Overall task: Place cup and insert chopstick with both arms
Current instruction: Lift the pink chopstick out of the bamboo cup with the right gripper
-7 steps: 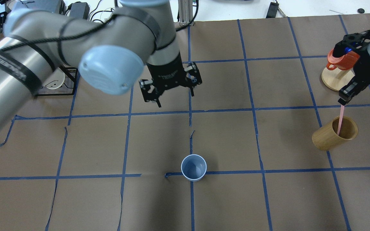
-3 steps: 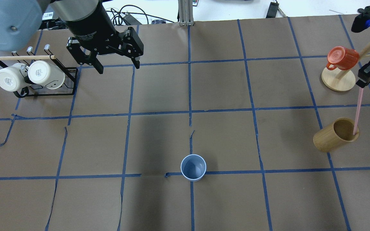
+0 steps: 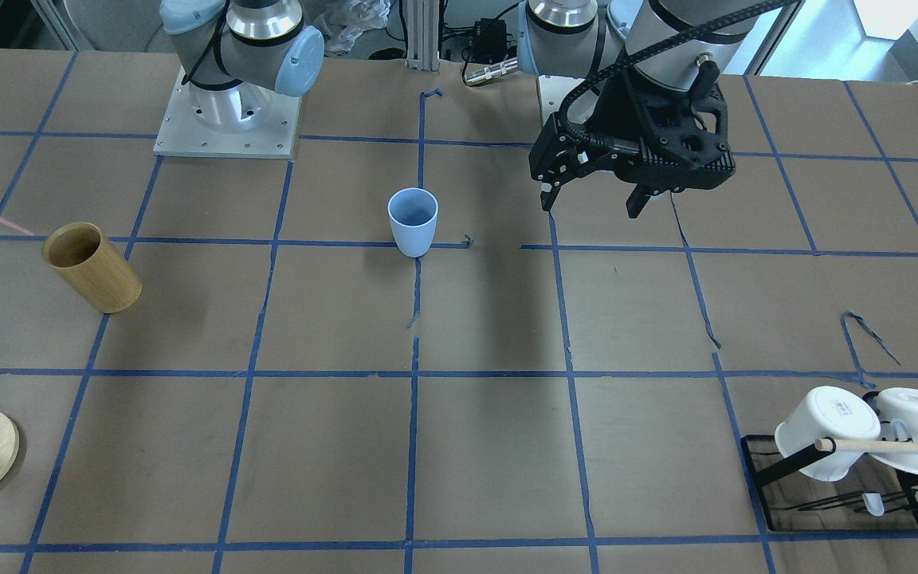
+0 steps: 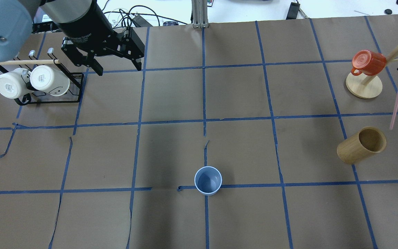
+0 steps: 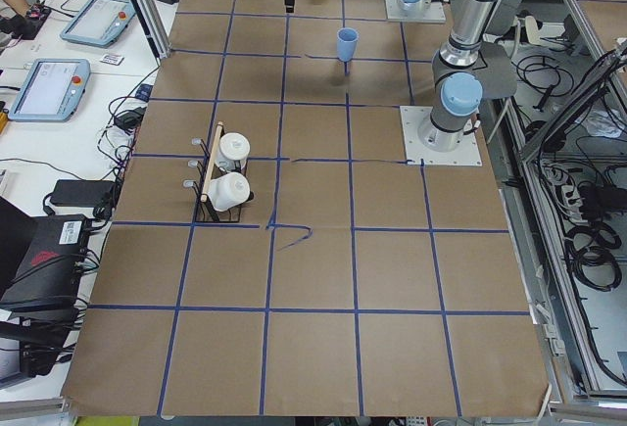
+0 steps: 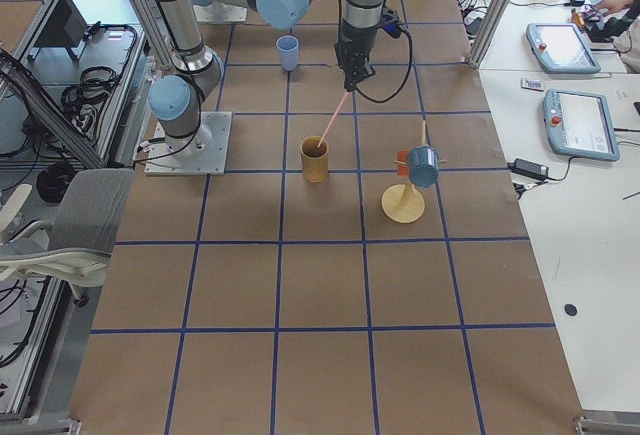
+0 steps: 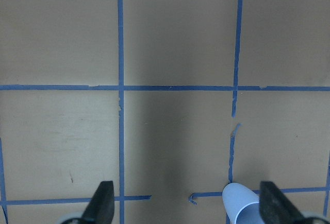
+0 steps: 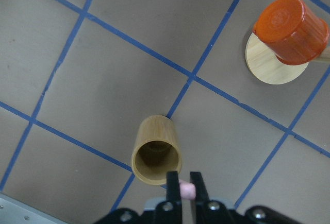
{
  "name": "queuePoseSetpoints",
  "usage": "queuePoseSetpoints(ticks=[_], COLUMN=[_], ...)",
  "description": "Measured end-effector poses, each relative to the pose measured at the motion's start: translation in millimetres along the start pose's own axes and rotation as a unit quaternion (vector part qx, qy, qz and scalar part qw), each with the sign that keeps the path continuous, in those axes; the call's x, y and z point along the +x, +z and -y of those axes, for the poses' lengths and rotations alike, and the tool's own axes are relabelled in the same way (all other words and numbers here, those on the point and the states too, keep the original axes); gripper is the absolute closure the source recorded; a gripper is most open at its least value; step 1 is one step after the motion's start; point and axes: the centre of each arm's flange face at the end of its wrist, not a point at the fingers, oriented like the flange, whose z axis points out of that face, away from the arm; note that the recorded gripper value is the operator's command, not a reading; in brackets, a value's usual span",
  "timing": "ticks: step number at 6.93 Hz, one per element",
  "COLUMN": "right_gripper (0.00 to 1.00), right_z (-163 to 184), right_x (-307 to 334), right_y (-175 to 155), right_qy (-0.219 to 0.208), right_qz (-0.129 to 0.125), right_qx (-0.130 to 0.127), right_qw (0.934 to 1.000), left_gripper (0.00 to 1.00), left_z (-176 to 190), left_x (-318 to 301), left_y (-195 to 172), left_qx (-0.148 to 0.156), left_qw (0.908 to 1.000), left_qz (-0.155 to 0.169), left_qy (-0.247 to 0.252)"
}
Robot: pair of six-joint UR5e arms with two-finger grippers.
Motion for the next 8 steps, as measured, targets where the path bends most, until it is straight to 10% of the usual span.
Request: queuePoseSetpoints(ticks=[3, 8], right_gripper=[1.0, 1.0], right_z=[39, 116], right_x=[-52, -236], right_y=[-16, -26], right_qy=[0.08, 0.134], right_qz=[0.052, 0.049], right_qx=[0.045, 0.069], right_qw=[0.9944, 0.9874], left_gripper=[0.0, 0.0], left_z=[0, -5], left_x=[-1, -3], left_y=[-1, 8], left_qx=[0.002, -0.007], left_qw=[1.0, 1.0], left_qz=[0.0, 0.001], left_qy=[-0.001, -0.002])
